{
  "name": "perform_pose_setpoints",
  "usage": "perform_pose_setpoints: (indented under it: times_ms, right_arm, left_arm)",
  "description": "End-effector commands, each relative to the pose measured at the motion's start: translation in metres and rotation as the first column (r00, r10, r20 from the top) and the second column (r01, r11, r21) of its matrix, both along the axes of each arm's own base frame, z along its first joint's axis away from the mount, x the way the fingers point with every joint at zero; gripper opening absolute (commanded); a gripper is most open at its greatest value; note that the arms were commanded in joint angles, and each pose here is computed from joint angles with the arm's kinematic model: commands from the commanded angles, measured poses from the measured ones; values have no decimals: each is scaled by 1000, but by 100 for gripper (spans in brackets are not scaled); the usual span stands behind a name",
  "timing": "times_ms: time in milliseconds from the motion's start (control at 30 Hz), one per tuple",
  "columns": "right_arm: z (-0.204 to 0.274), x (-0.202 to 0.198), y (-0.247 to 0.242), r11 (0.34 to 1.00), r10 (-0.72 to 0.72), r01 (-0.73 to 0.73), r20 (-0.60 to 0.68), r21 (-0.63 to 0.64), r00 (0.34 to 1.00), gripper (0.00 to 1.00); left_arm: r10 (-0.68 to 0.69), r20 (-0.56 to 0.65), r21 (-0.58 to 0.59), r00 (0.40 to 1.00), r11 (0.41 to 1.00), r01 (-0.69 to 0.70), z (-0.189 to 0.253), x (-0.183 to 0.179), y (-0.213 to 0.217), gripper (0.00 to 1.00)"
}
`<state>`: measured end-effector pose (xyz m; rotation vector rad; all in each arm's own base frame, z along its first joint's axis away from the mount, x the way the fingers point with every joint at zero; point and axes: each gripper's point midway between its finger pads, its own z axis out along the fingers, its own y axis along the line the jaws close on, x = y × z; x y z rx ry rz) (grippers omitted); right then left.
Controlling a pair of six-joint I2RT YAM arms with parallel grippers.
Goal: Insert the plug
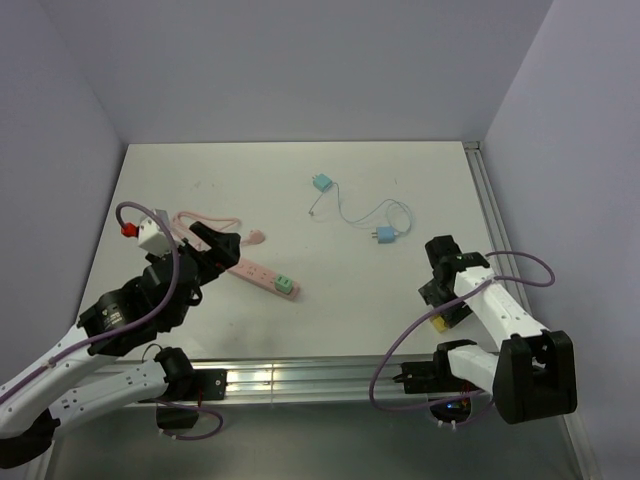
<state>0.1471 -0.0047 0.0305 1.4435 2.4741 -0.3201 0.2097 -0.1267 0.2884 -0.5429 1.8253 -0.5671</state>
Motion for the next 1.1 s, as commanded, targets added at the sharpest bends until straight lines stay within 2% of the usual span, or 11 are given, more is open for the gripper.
perform_pose_setpoints:
  times_ms: [0,67,167,433,500,533,600,900,967,1067]
  right_arm:
    - [-6,6,-6,999,-41,41,17,-28,999,73]
    - [-8,8,-7,999,-43,43,11,-33,999,70]
    - [-11,11,-9,998,-44,44,2,-47,999,57]
    - [-12,11,-8,999,-25,24,-11,-46,1000,55]
    - [-14,11,-6,999,-11,10,-19,-33,1000,46]
    - [-16,11,-4,1000,-2,1,-20,-23,1000,34]
    - [-19,19,-1,999,44,-44,0,-13,999,28]
    - [-1,77,32,961,271,-277,143,21,952,25]
    - [5,92,49,935,347,-354,165,18,923,20]
    - [10,108,76,890,445,-455,184,13,876,20]
  left_arm:
    - [-3,26,-38,1000,999,4,11,0,0,99]
    - [-1,33,-46,999,999,2,12,-1,2,100]
    - [-2,43,-55,999,998,4,14,-3,4,99]
    - [-21,40,-57,999,998,24,12,-2,-2,99]
    - [-29,35,-54,999,998,31,10,-1,-5,99]
    - [-32,34,-55,999,998,34,10,-1,-6,99]
    - [-31,36,-58,999,998,33,10,0,-7,100]
    - [-40,31,-65,999,997,42,9,1,-12,99]
    - [-49,31,-65,998,997,51,9,1,-14,100]
    - [-64,26,-60,998,996,66,7,1,-17,100]
